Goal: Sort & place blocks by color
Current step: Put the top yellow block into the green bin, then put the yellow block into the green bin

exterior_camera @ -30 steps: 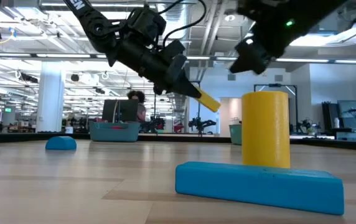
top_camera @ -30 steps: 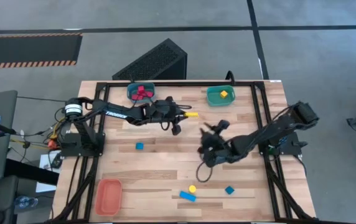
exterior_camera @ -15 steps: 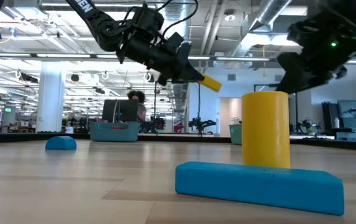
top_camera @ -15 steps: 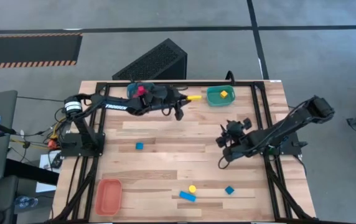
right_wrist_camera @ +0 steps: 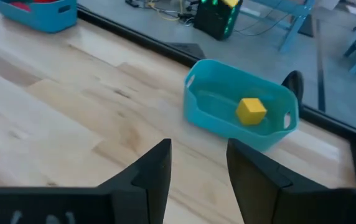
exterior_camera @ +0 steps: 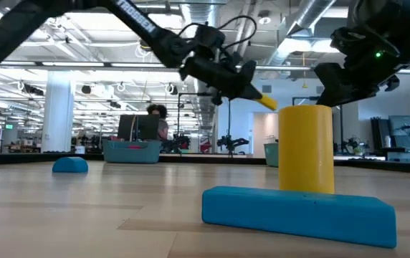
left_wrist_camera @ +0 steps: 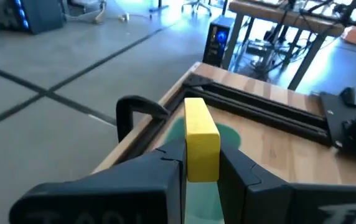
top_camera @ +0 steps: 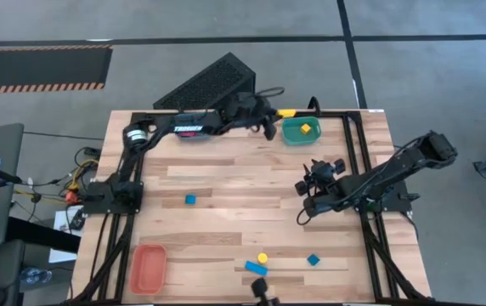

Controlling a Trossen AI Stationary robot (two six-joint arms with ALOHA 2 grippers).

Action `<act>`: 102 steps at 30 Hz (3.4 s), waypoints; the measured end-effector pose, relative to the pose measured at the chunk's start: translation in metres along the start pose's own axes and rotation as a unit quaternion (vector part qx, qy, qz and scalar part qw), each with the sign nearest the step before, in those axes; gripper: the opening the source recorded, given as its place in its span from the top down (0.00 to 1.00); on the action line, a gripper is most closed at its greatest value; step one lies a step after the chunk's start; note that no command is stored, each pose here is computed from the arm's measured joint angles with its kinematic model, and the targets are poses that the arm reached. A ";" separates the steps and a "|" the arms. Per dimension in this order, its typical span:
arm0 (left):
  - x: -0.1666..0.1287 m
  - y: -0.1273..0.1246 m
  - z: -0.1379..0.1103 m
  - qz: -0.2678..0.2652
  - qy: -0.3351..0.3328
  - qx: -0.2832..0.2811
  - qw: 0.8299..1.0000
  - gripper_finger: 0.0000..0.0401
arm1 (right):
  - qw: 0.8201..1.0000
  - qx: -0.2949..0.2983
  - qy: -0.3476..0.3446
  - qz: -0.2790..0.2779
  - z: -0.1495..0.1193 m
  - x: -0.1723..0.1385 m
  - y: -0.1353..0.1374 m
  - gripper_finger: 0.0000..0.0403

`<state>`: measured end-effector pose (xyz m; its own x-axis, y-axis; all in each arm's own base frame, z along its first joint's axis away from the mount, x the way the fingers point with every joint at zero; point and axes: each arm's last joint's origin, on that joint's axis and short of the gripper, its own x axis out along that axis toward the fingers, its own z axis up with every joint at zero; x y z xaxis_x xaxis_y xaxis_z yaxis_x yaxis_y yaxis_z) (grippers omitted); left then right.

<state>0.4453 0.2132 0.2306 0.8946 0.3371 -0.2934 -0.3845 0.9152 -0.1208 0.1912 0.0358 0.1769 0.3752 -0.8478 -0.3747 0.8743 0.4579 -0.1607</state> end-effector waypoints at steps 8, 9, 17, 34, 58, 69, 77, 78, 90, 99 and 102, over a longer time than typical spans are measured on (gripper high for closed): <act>0.051 0.002 -0.011 -0.013 0.105 -0.011 0.994 0.90 | 1.000 -0.002 0.004 -0.008 0.001 0.003 -0.002 0.58; 0.054 0.002 -0.012 -0.012 0.114 -0.011 0.993 0.89 | 1.000 -0.004 0.004 -0.007 0.000 0.002 -0.002 0.58; 0.060 0.005 -0.016 0.023 0.121 0.002 0.992 0.80 | 0.999 -0.040 0.007 -0.018 -0.013 0.008 0.006 0.58; -0.027 -0.070 0.015 -0.060 0.069 0.136 0.986 0.77 | 0.998 0.002 0.011 0.066 -0.024 -0.020 0.017 0.59; -0.244 -0.091 -0.141 -0.210 -0.227 0.011 0.951 0.89 | 0.876 0.004 0.040 0.481 -0.041 -0.081 0.107 0.38; -0.260 -0.150 -0.143 -0.216 -0.240 0.027 0.946 0.89 | 0.859 -0.001 0.027 0.511 -0.056 -0.094 0.138 0.37; -0.272 -0.173 -0.165 -0.134 -0.173 0.036 0.975 0.76 | 0.860 -0.067 0.015 0.506 -0.073 -0.099 0.183 0.37; -0.272 -0.173 -0.168 -0.122 -0.161 0.041 0.979 0.73 | 0.861 -0.077 0.019 0.502 -0.075 -0.098 0.186 0.37; -0.267 -0.170 -0.176 -0.127 -0.125 0.098 0.979 0.51 | 0.860 -0.110 0.060 0.495 -0.059 -0.096 0.196 0.44; -0.262 -0.164 -0.178 -0.114 -0.102 0.072 0.986 0.53 | 0.846 -0.134 0.085 0.508 -0.057 -0.099 0.192 0.71; -0.262 -0.164 -0.179 -0.112 -0.097 0.071 0.986 0.53 | 0.850 -0.137 0.086 0.501 -0.056 -0.096 0.192 0.71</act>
<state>0.2330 -0.0647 0.1573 0.9856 0.1455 -0.0864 -0.1481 0.9887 -0.0247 0.3059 0.2199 0.1306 0.8181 0.0461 -0.5733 0.0280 0.9924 0.1199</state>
